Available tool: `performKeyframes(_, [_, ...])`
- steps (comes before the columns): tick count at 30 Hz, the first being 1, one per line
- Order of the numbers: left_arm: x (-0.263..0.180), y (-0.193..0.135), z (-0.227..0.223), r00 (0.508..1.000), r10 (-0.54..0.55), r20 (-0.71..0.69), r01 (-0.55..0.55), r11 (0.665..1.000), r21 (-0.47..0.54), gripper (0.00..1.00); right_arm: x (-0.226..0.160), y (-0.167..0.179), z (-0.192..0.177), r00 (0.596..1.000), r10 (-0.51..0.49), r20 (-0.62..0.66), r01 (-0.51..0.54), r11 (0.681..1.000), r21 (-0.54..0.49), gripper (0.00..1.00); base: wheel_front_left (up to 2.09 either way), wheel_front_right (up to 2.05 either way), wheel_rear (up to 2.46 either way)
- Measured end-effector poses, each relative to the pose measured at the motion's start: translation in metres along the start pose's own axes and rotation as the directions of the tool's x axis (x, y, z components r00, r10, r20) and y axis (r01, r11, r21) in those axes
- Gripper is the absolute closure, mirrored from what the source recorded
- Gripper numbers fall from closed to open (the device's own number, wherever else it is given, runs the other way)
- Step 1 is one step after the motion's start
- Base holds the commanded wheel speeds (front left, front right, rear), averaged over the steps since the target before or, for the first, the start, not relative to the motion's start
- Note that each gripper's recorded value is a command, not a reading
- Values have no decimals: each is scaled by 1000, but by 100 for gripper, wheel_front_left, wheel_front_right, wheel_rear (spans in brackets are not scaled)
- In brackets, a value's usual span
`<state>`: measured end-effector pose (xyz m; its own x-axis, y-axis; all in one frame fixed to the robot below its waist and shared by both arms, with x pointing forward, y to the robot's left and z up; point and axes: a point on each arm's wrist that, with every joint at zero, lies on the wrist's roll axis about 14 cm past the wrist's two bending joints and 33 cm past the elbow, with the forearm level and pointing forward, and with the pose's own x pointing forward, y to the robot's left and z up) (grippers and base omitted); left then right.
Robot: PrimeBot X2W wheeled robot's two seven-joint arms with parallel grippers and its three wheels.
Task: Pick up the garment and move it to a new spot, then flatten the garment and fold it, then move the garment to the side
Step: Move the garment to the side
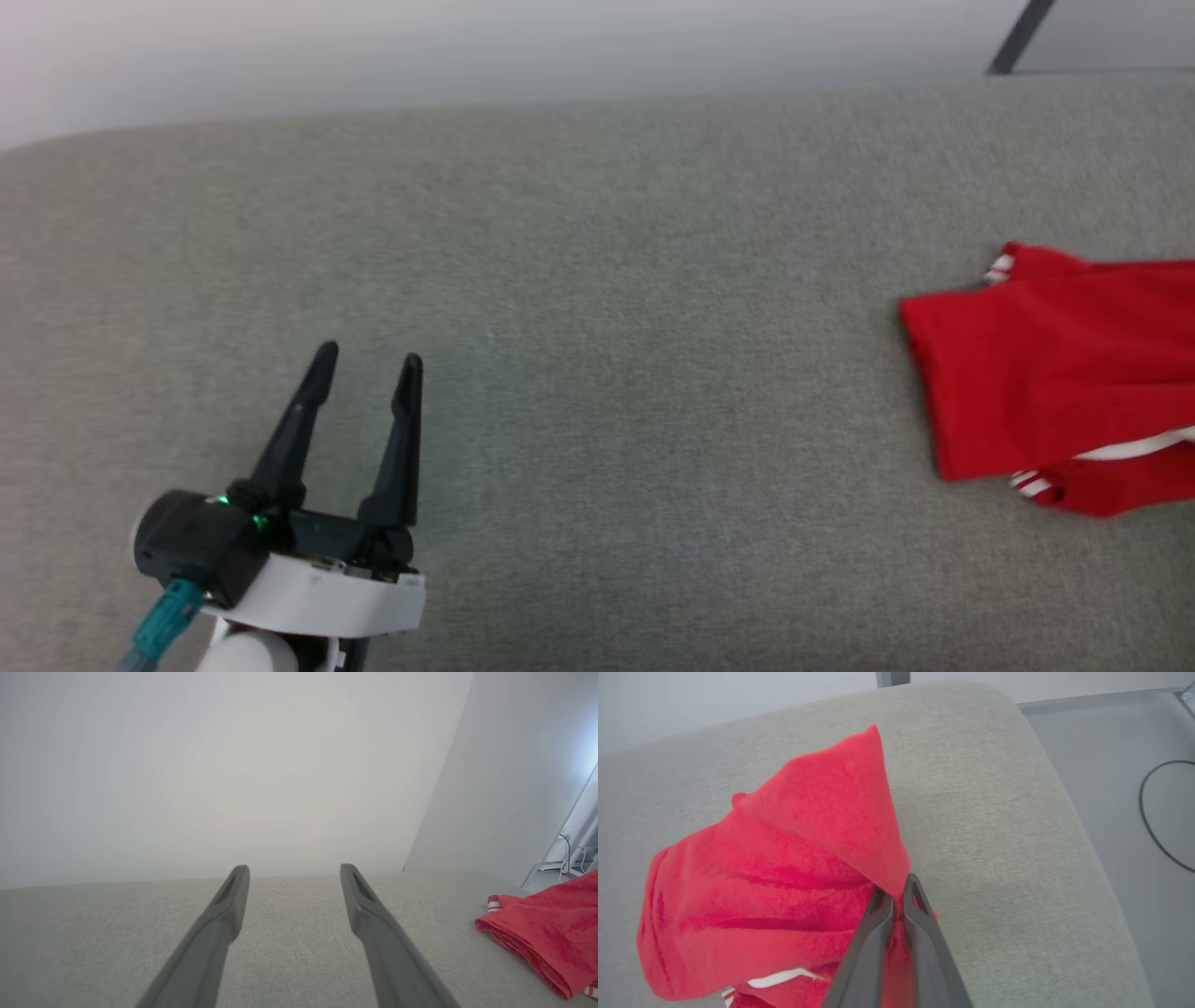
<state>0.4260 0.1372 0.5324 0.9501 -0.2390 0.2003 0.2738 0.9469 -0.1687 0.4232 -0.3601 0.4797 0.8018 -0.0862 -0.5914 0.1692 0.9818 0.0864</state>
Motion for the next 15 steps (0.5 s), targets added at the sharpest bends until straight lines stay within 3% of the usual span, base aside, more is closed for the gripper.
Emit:
performKeyframes(8, [27, -6, -13, 998, -69, -5, 69, 997, 27, 0, 10, -50, 7, 986, -161, 48, 163, 986, -39, 100, 0, 0, 0])
performKeyframes(15, [41, -5, -23, 995, -99, -7, 99, 994, 45, 0, 27, -86, 6, 952, -302, 43, 305, 938, -163, 100, 0, 0, 0])
